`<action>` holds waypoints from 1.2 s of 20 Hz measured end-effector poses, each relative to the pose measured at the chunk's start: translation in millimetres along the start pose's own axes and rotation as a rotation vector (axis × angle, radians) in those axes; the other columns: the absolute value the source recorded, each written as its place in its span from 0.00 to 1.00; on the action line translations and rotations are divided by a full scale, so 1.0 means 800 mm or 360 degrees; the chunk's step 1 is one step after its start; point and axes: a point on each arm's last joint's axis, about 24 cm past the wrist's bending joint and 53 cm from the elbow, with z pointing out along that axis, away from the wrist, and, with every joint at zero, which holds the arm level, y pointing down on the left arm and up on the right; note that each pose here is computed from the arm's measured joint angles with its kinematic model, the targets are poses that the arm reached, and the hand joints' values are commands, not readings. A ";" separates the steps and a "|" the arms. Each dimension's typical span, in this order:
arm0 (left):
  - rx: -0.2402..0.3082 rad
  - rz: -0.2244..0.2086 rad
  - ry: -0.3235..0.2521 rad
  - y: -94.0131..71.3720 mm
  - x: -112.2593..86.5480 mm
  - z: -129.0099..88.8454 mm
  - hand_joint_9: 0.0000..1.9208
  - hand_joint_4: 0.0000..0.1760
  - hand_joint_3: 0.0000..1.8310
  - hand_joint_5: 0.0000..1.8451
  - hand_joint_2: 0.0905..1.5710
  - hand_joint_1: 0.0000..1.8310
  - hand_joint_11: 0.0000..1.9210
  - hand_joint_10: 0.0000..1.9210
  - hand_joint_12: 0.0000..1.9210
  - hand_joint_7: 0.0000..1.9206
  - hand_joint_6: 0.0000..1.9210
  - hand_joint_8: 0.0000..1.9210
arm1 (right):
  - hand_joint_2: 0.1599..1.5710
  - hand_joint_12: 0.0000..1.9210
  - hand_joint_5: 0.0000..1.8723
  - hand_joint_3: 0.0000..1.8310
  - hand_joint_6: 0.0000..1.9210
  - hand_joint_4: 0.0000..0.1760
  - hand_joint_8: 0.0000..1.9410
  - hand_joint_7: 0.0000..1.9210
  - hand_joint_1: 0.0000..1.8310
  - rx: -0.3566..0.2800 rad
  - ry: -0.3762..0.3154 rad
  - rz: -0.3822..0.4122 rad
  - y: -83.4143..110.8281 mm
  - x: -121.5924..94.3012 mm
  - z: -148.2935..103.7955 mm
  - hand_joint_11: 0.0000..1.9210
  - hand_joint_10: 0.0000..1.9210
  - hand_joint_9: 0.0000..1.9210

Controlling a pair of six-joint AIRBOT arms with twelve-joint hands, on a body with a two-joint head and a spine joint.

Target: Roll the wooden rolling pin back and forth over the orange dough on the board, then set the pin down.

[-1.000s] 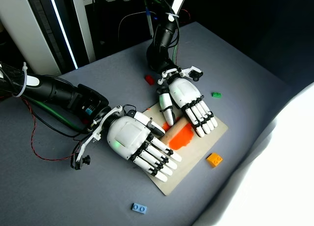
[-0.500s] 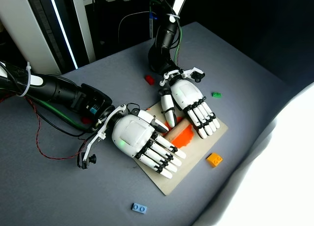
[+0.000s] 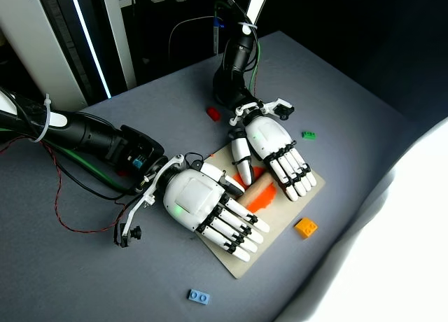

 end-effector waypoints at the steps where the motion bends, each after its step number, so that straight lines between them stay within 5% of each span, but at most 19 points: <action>1: 0.0000 0.0001 -0.0003 0.000 0.000 0.000 0.00 0.00 0.00 0.03 0.92 0.00 0.00 0.00 0.00 0.02 0.01 0.01 | 0.95 0.00 0.04 0.00 0.00 0.00 0.00 0.03 0.00 0.0002 0.0002 0.0002 -0.001 0.000 0.000 0.00 0.00 0.01; 8: -0.0005 -0.0011 0.0008 0.002 0.001 0.009 0.00 0.00 0.00 0.01 0.91 0.00 0.00 0.00 0.00 0.00 0.00 0.00 | 0.96 0.02 0.05 0.00 0.00 0.00 0.01 0.05 0.00 0.0000 -0.0003 0.0021 -0.001 -0.005 0.011 0.03 0.01 0.03; 11: -0.0013 -0.0021 0.0018 0.004 0.000 0.016 0.00 0.00 0.00 0.00 0.90 0.00 0.00 0.00 0.00 0.00 0.00 0.00 | 0.96 0.13 0.06 0.00 0.00 0.00 0.00 0.06 0.00 -0.0003 -0.0009 0.0017 -0.002 -0.008 0.015 0.00 0.00 0.04; 20: -0.0019 -0.0028 0.0022 0.005 -0.002 0.025 0.00 0.00 0.00 0.00 0.92 0.00 0.00 0.00 0.00 0.00 0.00 0.00 | 0.96 0.00 0.04 0.00 0.00 0.00 0.00 0.04 0.00 0.0004 -0.0024 0.0010 -0.006 -0.013 0.020 0.00 0.00 0.01; 24: -0.0018 -0.0024 0.0022 0.006 -0.002 0.028 0.00 0.00 0.00 0.00 0.92 0.00 0.00 0.00 0.00 0.00 0.00 0.00 | 0.97 0.10 0.07 0.00 0.00 0.00 0.01 0.07 0.00 0.0003 -0.0022 0.0021 -0.005 -0.015 0.023 0.00 0.00 0.04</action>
